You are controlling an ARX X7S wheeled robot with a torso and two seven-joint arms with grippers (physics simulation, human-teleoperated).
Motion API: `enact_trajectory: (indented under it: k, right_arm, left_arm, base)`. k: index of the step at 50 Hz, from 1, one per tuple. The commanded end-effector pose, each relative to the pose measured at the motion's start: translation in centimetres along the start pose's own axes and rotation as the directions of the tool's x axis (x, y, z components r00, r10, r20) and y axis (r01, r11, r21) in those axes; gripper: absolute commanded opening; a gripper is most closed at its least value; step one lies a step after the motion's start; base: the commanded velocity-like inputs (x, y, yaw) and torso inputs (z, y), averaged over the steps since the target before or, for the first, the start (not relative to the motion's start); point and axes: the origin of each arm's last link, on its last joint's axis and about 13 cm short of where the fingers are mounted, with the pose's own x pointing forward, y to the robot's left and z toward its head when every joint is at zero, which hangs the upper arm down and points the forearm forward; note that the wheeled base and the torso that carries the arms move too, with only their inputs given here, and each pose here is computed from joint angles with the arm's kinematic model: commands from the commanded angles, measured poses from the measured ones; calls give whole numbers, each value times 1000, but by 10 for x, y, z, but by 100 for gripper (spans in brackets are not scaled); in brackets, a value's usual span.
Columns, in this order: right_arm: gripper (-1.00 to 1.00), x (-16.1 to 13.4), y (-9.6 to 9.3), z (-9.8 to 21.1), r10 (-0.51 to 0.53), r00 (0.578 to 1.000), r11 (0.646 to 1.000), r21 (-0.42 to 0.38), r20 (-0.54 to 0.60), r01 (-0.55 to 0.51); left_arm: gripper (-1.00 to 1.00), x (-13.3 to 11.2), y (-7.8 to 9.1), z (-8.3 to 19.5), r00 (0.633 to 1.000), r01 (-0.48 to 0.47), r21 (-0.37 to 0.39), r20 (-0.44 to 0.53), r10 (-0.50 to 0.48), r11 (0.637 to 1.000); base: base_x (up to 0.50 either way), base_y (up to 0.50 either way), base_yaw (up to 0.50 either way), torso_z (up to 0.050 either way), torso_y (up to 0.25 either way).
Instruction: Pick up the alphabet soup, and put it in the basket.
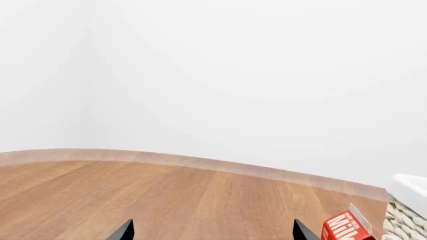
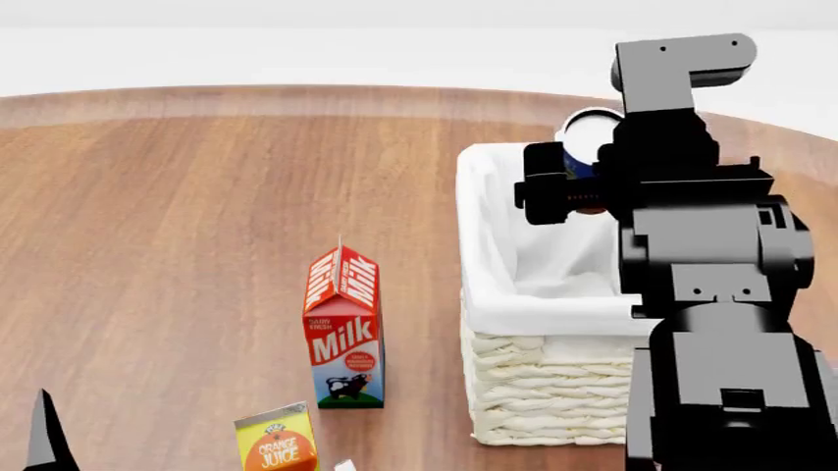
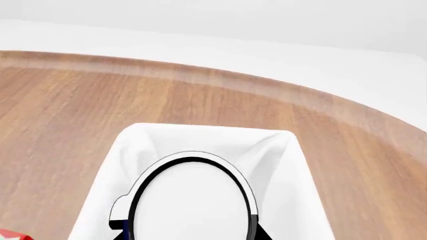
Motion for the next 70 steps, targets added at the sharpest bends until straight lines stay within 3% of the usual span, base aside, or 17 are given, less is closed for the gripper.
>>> enact_trajectory:
  k: [1,52,53,70]
  right_arm:
    - [-100,5,16,-8,54,998,998,27,-21,-53]
    - [-100,6,17,-18,34,997,999,19,-76,-33]
    - [100,6,17,-17,26,997,999,23,-73,-25]
    - [100,6,17,-11,9,1000,999,53,-5,-9]
  left_arm:
    - [100,-7,1,4,1000,13,-10,21,-13,1000]
    - [100,-8,0,5,1000,21,-11,20,-21,1000]
    - [100,-8,0,5,1000,21,-12,20,-20,1000]
    - [100,-9,1,6,999,21,-12,26,-21,1000]
  base:
    - [0,0,0,0,0]
    - [0,0,0,0,1]
    - [0,0,0,0,10]
    - [0,0,0,0,0]
